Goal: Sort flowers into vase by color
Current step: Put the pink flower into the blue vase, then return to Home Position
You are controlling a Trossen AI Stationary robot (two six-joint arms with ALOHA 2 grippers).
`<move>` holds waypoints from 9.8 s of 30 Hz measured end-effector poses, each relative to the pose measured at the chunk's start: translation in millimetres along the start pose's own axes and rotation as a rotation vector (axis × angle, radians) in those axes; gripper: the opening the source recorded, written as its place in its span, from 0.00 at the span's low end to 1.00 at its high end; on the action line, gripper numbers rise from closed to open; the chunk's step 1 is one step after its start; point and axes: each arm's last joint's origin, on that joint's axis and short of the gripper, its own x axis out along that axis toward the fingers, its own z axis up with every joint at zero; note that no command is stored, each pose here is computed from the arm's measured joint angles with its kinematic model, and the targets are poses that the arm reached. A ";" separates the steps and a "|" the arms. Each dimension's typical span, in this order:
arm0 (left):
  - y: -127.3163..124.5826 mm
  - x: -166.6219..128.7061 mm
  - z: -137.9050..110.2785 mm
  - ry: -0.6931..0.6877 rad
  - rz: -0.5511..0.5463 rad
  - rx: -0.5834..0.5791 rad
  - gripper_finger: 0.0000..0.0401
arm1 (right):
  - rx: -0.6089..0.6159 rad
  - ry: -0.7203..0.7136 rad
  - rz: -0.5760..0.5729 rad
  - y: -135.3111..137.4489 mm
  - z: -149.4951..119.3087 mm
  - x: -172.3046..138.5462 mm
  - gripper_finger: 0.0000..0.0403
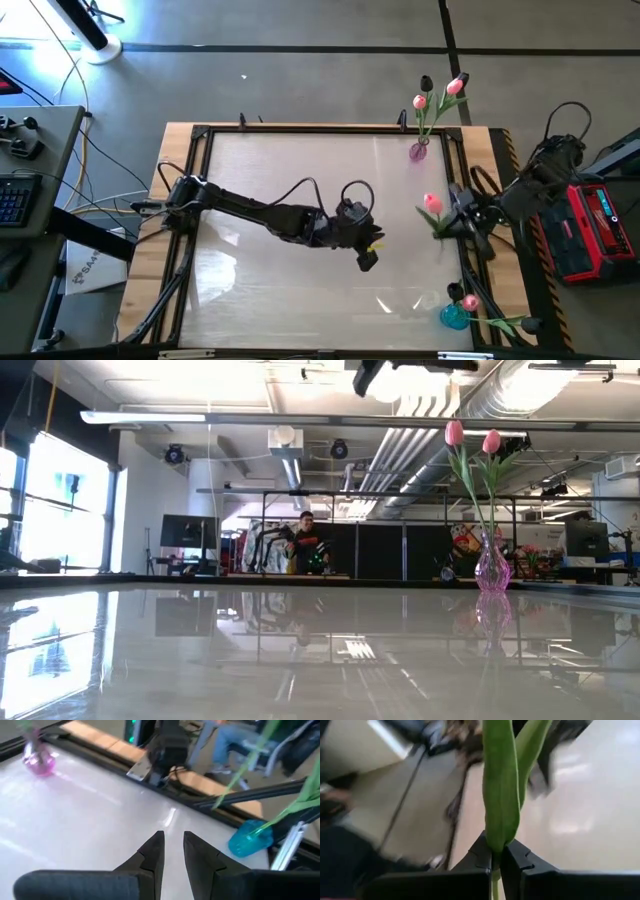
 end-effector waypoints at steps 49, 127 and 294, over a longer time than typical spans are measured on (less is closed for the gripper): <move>27.6 1.9 -12.0 0.096 0.275 -0.099 0.15 | -0.035 -0.078 0.175 80.1 -121.1 1.1 0.00; 27.5 -58.8 93.5 -0.503 -0.207 0.027 0.00 | -0.150 -0.614 -0.212 -19.2 -19.0 -49.4 0.02; 263.9 -233.9 -180.1 -0.327 -0.025 0.146 0.00 | -0.032 -0.771 -0.431 -148.0 -128.9 59.7 0.00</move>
